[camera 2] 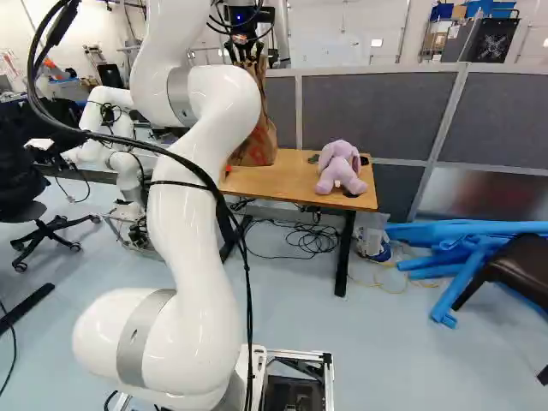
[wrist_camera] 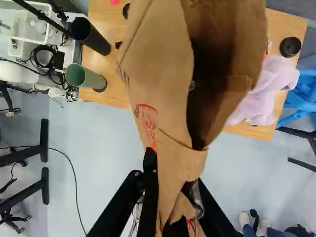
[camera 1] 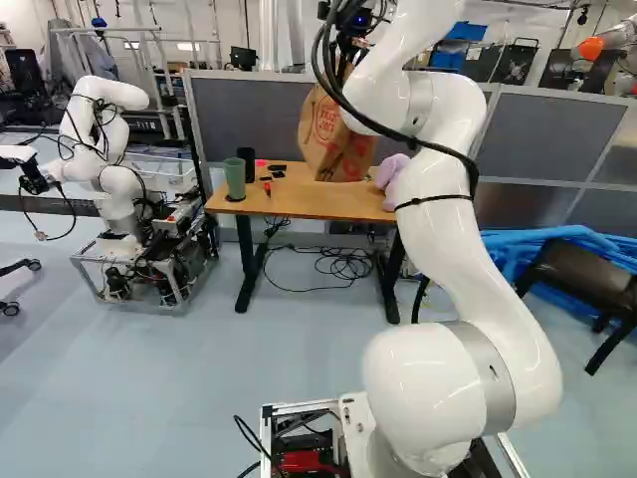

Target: Pick up the bag on the ground and place it on the table

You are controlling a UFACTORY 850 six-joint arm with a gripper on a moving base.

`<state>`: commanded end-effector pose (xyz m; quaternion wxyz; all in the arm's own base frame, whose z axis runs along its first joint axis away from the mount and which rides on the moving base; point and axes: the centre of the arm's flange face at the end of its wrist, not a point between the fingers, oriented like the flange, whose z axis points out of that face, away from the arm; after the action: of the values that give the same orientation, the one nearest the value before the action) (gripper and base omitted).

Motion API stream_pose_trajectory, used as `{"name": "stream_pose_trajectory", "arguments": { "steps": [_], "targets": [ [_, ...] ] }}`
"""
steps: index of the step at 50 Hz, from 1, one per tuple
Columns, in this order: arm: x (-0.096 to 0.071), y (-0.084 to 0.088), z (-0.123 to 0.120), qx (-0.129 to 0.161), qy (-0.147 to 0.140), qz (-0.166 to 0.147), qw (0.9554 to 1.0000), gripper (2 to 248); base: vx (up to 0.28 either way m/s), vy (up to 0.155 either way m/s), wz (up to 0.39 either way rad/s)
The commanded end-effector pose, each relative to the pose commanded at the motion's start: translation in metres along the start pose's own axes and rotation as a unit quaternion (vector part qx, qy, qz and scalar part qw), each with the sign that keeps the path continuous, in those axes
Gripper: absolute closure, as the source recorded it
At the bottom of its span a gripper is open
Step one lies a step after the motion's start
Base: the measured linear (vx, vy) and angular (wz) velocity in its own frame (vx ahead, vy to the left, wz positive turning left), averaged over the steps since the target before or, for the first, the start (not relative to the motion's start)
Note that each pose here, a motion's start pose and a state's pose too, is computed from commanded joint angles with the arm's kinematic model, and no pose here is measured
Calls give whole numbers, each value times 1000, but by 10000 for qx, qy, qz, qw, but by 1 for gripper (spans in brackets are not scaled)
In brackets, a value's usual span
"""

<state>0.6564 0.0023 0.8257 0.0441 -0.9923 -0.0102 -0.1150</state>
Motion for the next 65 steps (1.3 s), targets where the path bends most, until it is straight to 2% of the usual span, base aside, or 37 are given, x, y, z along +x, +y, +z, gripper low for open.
{"name": "stream_pose_trajectory", "arguments": {
  "steps": [65],
  "targets": [
    [2, 0, 1, -1, 56, -5, 10000, 229, 129, -1, -22]
  ]
}}
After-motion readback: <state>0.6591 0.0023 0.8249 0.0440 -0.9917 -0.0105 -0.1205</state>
